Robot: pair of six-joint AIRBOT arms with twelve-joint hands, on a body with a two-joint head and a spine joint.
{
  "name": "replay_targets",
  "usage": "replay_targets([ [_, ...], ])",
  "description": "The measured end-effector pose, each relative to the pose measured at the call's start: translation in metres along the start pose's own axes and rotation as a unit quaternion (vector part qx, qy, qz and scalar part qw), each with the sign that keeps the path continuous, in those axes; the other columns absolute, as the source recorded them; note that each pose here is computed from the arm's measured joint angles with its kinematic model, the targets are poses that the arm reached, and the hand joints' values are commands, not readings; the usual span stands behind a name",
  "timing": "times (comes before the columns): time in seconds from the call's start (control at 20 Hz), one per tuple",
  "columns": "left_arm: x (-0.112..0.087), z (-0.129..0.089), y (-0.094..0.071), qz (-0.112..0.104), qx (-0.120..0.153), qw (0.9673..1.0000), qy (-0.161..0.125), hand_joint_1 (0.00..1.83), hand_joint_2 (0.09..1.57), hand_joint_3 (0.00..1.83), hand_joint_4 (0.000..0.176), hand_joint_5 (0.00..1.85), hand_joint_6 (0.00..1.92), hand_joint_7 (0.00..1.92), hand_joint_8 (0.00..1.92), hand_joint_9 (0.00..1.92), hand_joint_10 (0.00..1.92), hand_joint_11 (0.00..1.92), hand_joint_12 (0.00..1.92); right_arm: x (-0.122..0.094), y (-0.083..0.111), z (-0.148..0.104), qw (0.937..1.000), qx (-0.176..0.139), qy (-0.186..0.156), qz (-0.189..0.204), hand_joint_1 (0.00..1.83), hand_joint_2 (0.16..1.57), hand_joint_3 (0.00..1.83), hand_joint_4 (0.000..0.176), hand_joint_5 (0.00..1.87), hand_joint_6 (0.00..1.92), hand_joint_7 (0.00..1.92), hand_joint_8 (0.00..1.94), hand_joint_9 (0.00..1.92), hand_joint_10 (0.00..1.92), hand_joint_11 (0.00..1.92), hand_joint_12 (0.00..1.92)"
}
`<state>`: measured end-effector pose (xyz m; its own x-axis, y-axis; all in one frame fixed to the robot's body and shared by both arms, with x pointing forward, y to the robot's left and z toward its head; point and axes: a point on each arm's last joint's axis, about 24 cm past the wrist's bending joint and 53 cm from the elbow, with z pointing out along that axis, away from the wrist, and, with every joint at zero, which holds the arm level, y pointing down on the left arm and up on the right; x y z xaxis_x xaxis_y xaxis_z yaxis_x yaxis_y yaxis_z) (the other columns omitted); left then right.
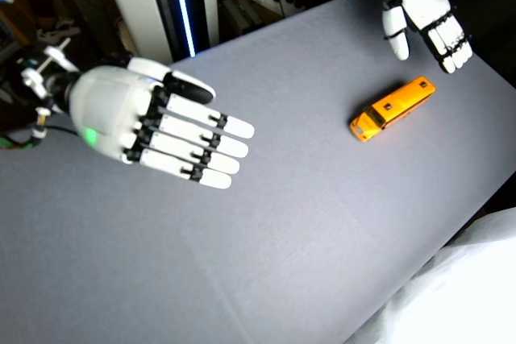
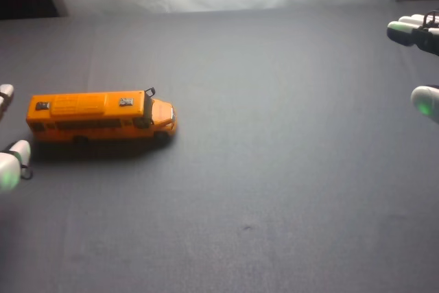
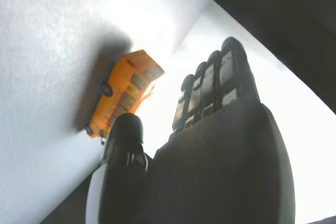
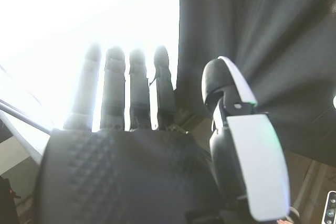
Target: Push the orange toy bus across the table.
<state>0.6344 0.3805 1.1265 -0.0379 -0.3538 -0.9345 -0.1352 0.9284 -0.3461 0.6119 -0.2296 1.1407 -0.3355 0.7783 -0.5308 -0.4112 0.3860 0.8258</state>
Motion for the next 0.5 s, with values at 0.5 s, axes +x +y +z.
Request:
replay_targets([
  [0.5,0.020,0.012,-0.012,0.029,0.009,0.9990,0.032,0.00,1.57,0.15,0.000,0.00,0.00,0.00,0.00,0.00,0.00,0.00,0.00,0.004,-0.002,0.000,1.0000,0.002,0.003,0.002,0.47,1.37,0.00,0.000,0.39,0.00,0.32,0.00,0.28,0.00,0.20,0.24],
])
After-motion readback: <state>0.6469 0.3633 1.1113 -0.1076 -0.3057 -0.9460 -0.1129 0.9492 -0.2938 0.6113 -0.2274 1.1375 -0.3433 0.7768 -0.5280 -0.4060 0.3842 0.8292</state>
